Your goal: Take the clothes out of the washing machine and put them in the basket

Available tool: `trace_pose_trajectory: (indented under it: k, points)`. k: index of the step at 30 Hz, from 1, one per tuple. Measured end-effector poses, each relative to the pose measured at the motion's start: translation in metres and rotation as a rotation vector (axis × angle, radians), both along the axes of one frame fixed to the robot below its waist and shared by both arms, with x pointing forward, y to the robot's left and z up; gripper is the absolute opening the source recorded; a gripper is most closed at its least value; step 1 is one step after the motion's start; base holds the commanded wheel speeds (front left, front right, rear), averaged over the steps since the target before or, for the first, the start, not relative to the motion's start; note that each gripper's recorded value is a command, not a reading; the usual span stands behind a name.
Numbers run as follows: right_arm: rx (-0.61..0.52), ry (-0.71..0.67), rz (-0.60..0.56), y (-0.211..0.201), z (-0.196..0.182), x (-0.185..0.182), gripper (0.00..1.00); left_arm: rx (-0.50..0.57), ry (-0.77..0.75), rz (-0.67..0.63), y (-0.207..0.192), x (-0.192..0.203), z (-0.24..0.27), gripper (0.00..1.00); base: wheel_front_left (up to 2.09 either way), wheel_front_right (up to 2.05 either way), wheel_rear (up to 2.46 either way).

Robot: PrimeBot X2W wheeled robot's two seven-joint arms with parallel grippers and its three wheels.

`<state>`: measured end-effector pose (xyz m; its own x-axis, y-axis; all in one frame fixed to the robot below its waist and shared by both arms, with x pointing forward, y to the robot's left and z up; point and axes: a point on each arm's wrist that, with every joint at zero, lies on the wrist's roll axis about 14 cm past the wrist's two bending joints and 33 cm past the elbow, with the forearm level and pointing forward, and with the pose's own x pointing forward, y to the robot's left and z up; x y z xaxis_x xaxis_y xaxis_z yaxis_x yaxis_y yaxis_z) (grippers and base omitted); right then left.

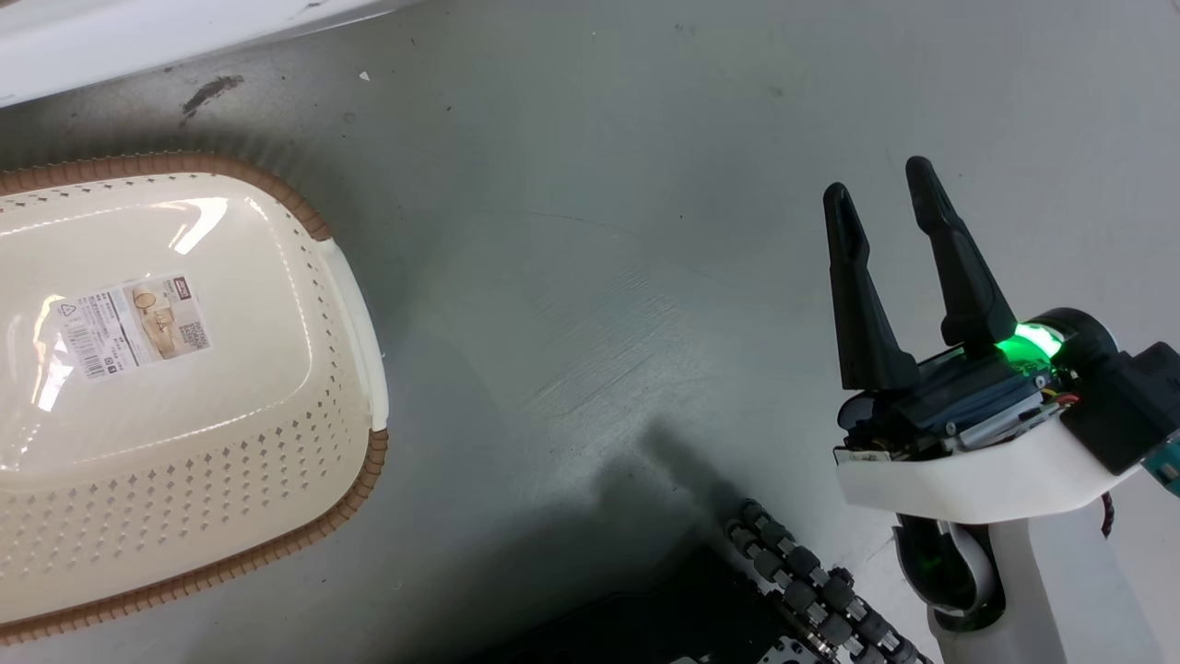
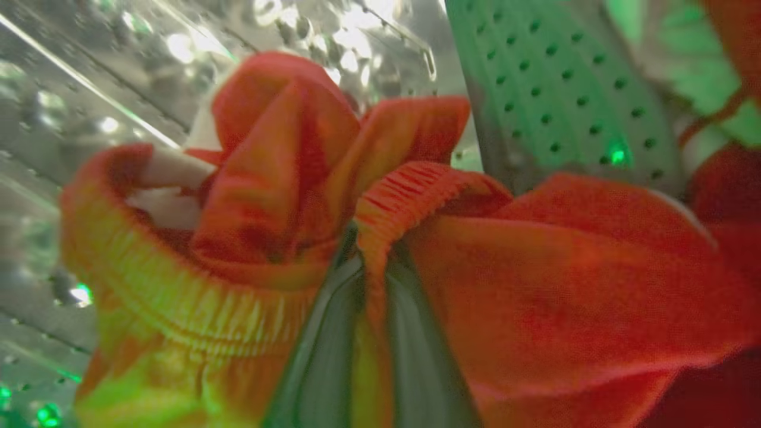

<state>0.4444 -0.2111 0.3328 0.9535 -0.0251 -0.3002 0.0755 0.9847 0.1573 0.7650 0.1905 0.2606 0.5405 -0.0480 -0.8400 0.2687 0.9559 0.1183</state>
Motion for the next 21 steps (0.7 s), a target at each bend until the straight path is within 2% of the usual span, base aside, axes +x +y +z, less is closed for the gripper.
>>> trace_pose_trajectory:
  k: [10, 21]
  points:
    - [-0.038, -0.061, -0.001, -0.008, 0.019, 0.012, 1.0, -0.028, -0.301, -0.008, -0.002, 0.031, 0.052, 0.0, 0.0, 0.0, 0.0]
    - [-0.074, -0.153, 0.003, -0.011, 0.054, 0.019, 1.0, -0.109, -0.493, -0.049, -0.014, 0.009, 0.098, 0.0, 0.0, 0.0, 0.0]
